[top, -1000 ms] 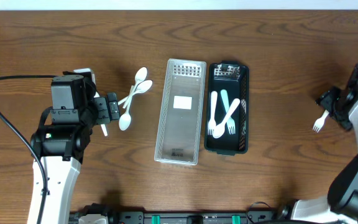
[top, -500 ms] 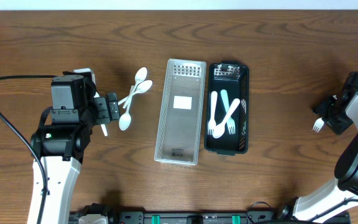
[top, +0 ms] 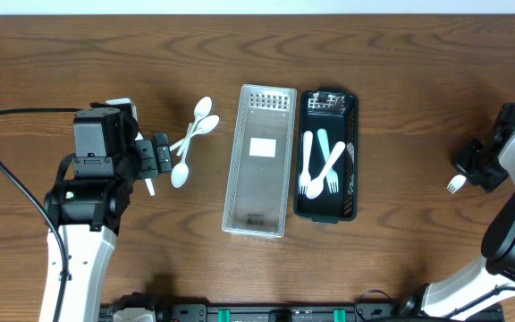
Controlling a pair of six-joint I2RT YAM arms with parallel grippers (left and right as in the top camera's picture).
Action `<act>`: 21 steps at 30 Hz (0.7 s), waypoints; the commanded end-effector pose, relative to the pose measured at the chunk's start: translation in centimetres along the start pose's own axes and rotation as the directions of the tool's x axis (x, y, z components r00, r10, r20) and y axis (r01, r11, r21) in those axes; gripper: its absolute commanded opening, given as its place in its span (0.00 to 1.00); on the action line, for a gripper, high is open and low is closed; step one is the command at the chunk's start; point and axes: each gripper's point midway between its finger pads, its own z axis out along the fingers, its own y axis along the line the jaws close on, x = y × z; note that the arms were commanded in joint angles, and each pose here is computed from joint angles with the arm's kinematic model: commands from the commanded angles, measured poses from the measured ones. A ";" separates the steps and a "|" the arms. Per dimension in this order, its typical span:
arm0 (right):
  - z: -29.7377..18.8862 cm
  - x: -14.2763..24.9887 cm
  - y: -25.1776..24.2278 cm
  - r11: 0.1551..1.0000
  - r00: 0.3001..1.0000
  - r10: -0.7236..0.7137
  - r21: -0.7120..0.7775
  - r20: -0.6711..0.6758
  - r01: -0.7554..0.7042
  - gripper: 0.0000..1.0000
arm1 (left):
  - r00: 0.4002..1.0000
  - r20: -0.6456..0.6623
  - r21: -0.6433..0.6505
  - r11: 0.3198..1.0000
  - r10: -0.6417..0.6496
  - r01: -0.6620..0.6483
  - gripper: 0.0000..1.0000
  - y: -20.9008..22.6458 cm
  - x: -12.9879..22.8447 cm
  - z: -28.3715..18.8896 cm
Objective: Pack container
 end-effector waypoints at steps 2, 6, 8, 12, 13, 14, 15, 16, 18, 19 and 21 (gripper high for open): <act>-3.2 1.4 5.0 0.969 0.999 -0.020 -0.249 -0.037 0.010 0.01 | 1.000 0.018 0.002 1.000 0.002 -0.002 0.98 0.0 -0.7 -0.4; -10.4 2.3 11.3 0.868 0.988 -0.126 -0.474 0.086 0.152 0.01 | 1.000 0.018 0.002 1.000 0.002 -0.002 0.98 0.0 -0.7 -0.4; -13.6 3.2 13.4 0.827 0.970 -0.176 -0.508 0.169 0.239 0.01 | 1.000 0.018 0.002 1.000 0.002 -0.002 0.98 0.0 -0.7 -0.4; -17.6 6.6 16.7 0.760 0.917 -0.285 -0.518 0.278 0.393 0.01 | 1.000 0.018 0.002 1.000 0.002 -0.002 0.98 0.0 -0.7 -0.4; -18.0 7.8 17.5 0.745 0.904 -0.317 -0.514 0.288 0.425 0.01 | 1.000 0.018 0.002 1.000 0.002 -0.002 0.98 0.0 -0.7 -0.4; -18.1 8.9 18.2 0.733 0.891 -0.347 -0.508 0.292 0.452 0.01 | 1.000 0.017 0.002 1.000 0.002 -0.002 0.98 0.0 -0.7 -0.4; -18.0 10.4 19.0 0.717 0.874 -0.389 -0.500 0.290 0.485 0.01 | 1.000 0.018 0.002 1.000 0.002 -0.002 0.98 0.0 -0.7 -0.4; -17.7 11.6 19.6 0.706 0.859 -0.423 -0.490 0.288 0.512 0.01 | 1.000 0.018 0.002 1.000 0.002 -0.002 0.98 0.0 -0.7 -0.4; -16.7 14.0 20.5 0.693 0.824 -0.490 -0.446 0.284 0.566 0.01 | 1.000 0.018 0.002 1.000 0.002 -0.002 0.98 0.0 -0.7 -0.4; -16.1 14.6 20.8 0.693 0.811 -0.511 -0.423 0.284 0.584 0.01 | 1.000 0.017 0.002 1.000 0.002 -0.002 0.98 0.0 -0.7 -0.4; -14.4 16.4 21.4 0.688 0.776 -0.568 -0.359 0.276 0.631 0.01 | 1.000 0.018 0.002 1.000 0.002 -0.002 0.98 0.0 -0.7 -0.4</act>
